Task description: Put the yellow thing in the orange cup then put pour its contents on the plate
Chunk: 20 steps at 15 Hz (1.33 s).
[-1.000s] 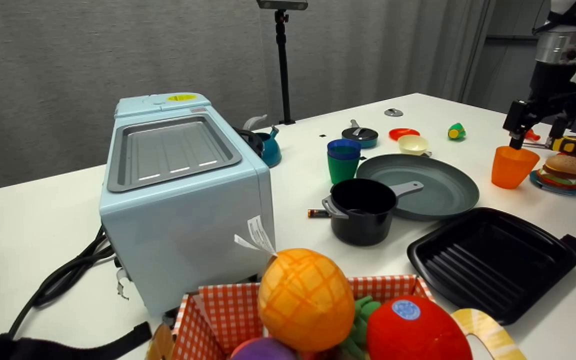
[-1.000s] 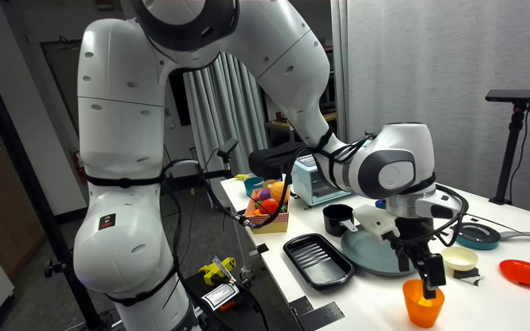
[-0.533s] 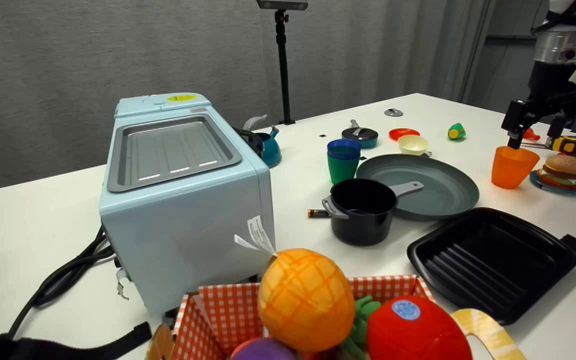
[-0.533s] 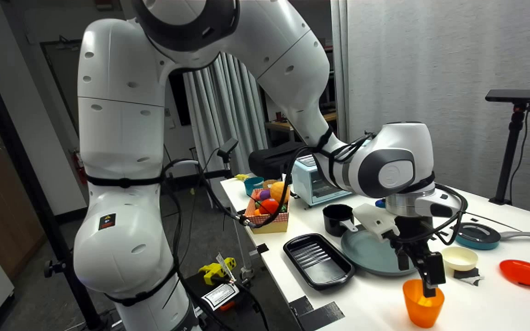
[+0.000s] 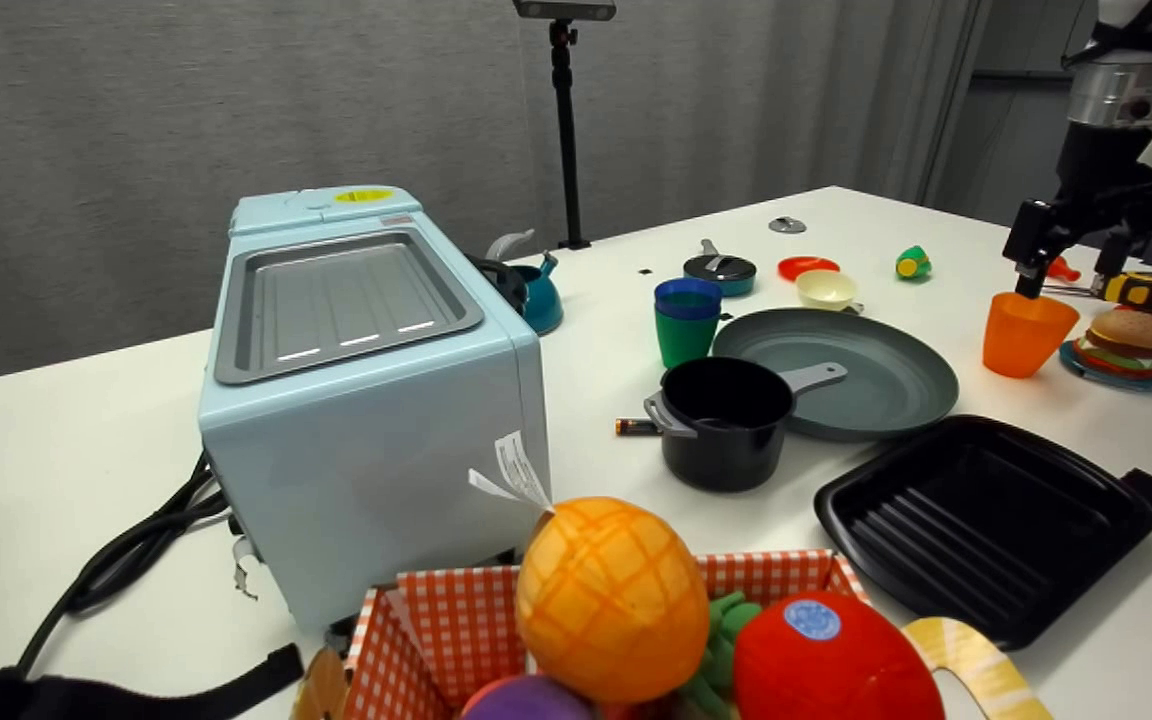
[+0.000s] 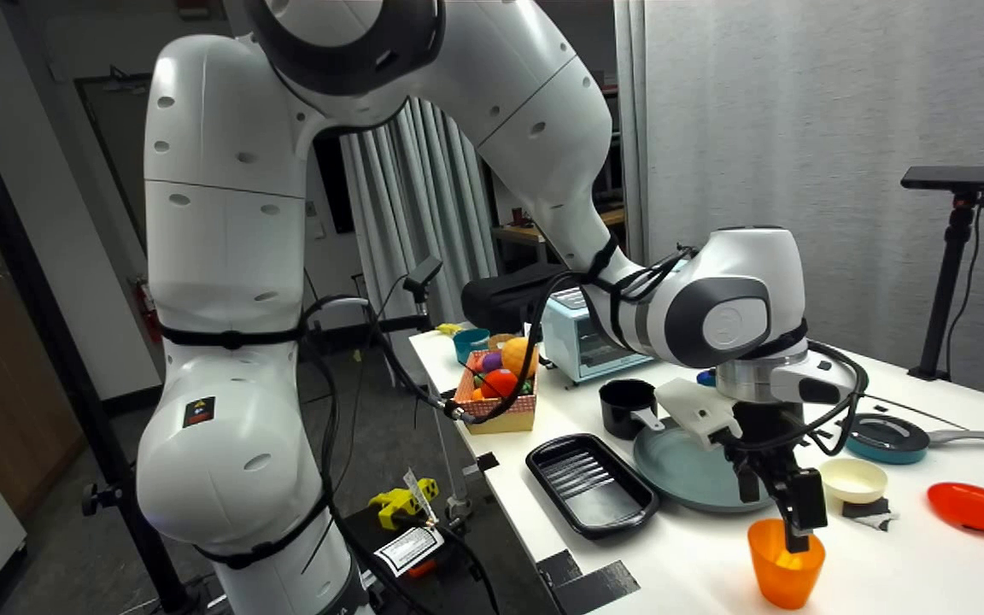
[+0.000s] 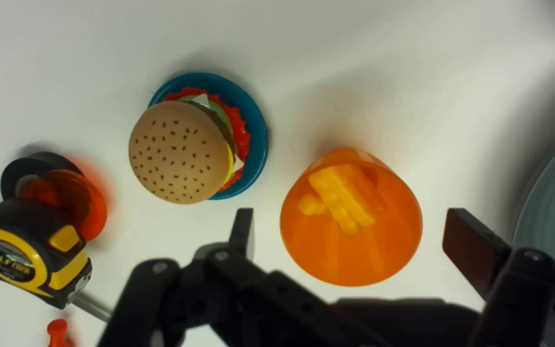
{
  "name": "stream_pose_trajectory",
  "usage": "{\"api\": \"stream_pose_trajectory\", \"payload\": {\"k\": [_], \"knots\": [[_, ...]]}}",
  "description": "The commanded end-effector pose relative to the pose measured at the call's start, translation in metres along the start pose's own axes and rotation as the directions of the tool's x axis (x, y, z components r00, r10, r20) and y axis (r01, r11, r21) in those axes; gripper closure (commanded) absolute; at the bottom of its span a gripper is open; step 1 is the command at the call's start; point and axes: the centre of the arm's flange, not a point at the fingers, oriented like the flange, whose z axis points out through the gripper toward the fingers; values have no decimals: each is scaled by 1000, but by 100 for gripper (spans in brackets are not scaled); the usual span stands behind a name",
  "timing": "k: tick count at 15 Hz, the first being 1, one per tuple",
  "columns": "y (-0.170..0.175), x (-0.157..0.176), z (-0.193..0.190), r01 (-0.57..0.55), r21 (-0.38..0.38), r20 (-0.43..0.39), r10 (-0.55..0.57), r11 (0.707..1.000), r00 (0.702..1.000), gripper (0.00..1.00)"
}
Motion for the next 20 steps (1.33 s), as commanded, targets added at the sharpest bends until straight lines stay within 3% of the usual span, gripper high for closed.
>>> {"api": "stream_pose_trajectory", "payload": {"k": [1,20], "knots": [[-1,3,4,2,0,-4,-2,1000,1000,0],[-12,33,54,-16,2,38,16,1000,999,0]]}}
